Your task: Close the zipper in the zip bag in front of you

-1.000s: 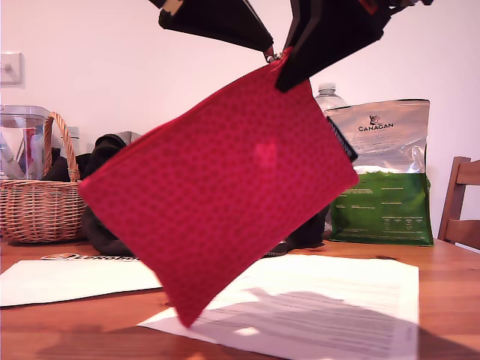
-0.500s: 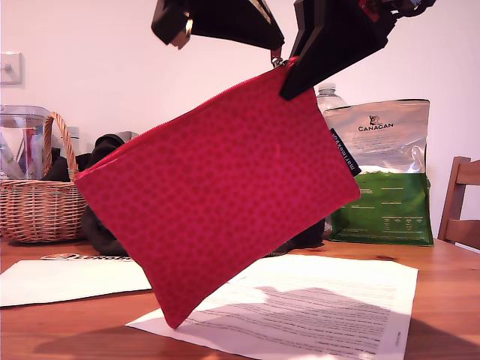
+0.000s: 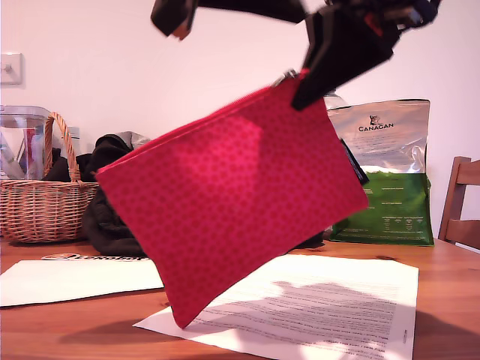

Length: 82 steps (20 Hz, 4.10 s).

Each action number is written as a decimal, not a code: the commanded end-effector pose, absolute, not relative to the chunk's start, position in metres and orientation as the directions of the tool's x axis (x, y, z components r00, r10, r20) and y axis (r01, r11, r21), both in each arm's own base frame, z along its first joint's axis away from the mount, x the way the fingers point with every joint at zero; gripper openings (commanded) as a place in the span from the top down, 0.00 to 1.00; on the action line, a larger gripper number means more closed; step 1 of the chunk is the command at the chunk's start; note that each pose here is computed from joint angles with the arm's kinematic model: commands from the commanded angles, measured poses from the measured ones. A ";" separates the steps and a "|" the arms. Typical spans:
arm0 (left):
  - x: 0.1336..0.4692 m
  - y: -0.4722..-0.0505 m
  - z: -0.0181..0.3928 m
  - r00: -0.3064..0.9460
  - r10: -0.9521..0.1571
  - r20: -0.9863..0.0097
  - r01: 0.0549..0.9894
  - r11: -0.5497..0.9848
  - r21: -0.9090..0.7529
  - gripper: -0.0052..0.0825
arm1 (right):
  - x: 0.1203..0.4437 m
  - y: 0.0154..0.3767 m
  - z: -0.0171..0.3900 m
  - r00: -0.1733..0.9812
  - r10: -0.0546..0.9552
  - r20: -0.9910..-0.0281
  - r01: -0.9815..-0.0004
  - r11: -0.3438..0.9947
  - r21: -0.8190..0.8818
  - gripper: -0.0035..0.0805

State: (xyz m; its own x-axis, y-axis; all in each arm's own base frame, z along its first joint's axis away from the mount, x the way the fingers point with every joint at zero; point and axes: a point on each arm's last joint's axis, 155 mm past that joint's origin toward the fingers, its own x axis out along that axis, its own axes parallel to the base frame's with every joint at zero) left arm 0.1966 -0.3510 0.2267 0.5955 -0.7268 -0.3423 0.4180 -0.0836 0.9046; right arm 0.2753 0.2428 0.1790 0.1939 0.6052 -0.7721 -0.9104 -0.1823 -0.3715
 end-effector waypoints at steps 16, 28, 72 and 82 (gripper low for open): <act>0.223 -0.337 0.228 0.612 -0.715 -0.339 0.766 0.429 0.479 0.69 | 0.276 0.247 0.184 0.192 0.621 -0.760 -0.908 -0.181 -0.377 0.97; 0.241 -0.336 0.204 0.596 -0.699 -0.394 0.803 0.514 0.302 0.69 | 0.277 0.248 0.185 0.196 0.624 -0.756 -0.906 -0.180 -0.384 0.97; 0.259 -0.337 0.191 0.582 -0.649 -0.489 0.804 0.547 0.232 0.97 | 0.280 0.245 0.182 0.213 0.601 -0.771 -0.903 -0.179 -0.389 0.97; 0.259 -0.323 0.184 0.584 -0.615 -0.531 0.798 0.555 0.235 0.97 | 0.288 0.233 0.182 0.234 0.591 -0.772 -0.911 -0.144 -0.387 0.97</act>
State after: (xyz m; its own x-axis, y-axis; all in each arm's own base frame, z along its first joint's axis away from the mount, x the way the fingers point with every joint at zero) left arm 0.2576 -0.3340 0.1946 0.5794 -0.6441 -0.4995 0.8059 0.5442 0.2331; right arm 0.2778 0.2402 0.1779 0.2030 0.5964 -0.7766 -0.9106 -0.1765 -0.3736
